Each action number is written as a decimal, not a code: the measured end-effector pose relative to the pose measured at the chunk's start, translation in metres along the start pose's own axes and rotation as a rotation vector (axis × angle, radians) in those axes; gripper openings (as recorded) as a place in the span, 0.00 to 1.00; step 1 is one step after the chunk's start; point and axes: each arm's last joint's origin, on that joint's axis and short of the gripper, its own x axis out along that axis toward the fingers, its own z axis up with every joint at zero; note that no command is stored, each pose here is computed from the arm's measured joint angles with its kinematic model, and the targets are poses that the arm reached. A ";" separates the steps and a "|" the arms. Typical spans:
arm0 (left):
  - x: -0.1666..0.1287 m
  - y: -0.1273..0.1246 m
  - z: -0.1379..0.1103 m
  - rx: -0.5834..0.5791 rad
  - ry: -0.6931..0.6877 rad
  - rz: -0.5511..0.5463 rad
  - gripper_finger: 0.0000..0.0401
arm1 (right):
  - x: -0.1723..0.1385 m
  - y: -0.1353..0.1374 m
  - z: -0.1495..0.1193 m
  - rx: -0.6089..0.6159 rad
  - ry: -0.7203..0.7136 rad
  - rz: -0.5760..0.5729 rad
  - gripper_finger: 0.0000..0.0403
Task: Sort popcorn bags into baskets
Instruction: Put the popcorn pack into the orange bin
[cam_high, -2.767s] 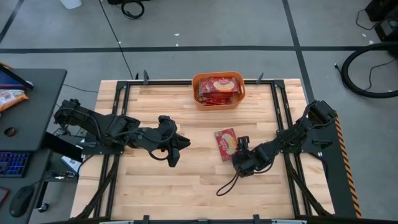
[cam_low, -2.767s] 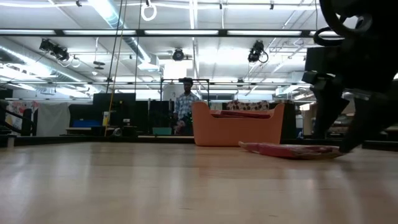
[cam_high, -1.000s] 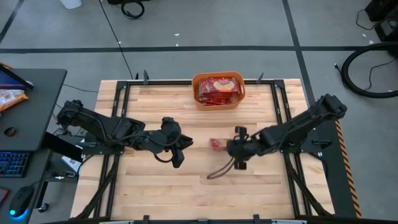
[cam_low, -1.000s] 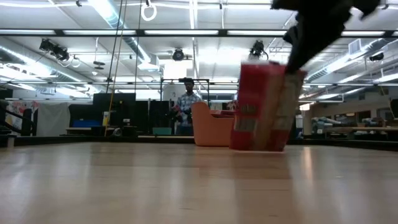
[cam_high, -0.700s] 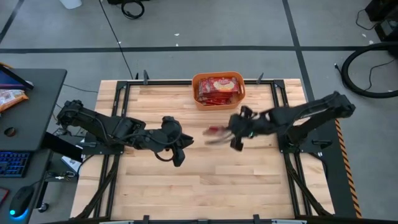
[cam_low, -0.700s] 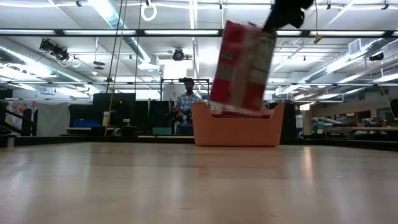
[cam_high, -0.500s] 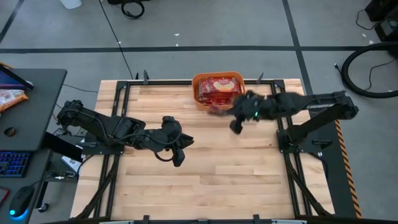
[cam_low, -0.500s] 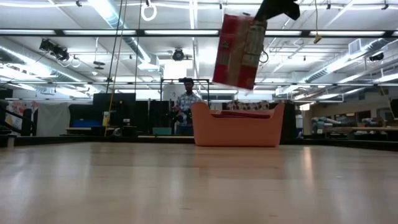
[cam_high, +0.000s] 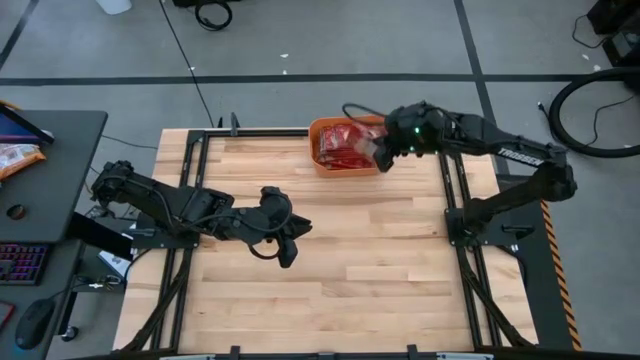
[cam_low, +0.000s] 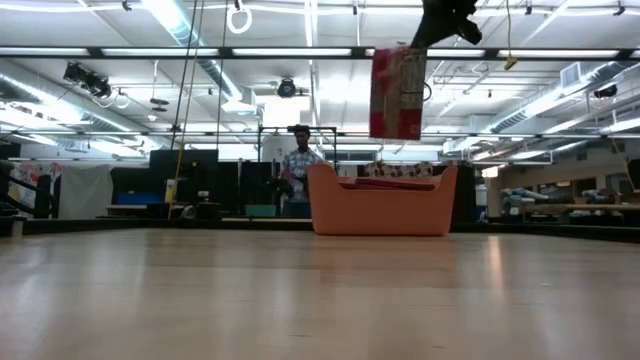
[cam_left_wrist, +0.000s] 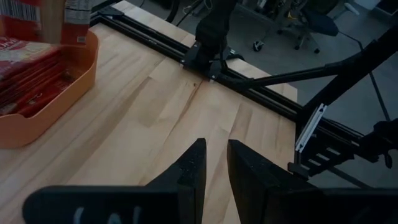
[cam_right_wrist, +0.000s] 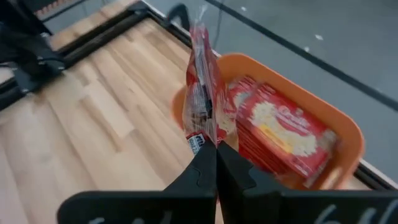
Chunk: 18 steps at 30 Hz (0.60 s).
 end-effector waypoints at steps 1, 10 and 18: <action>0.000 0.000 0.000 0.000 0.000 0.000 0.17 | 0.001 -0.005 0.001 0.014 0.005 -0.005 0.00; 0.000 0.000 0.000 0.000 0.000 0.000 0.17 | 0.011 -0.046 0.014 0.141 0.017 -0.055 0.01; 0.000 0.000 0.000 0.000 0.000 0.000 0.17 | 0.015 -0.074 0.017 0.192 0.019 -0.130 0.01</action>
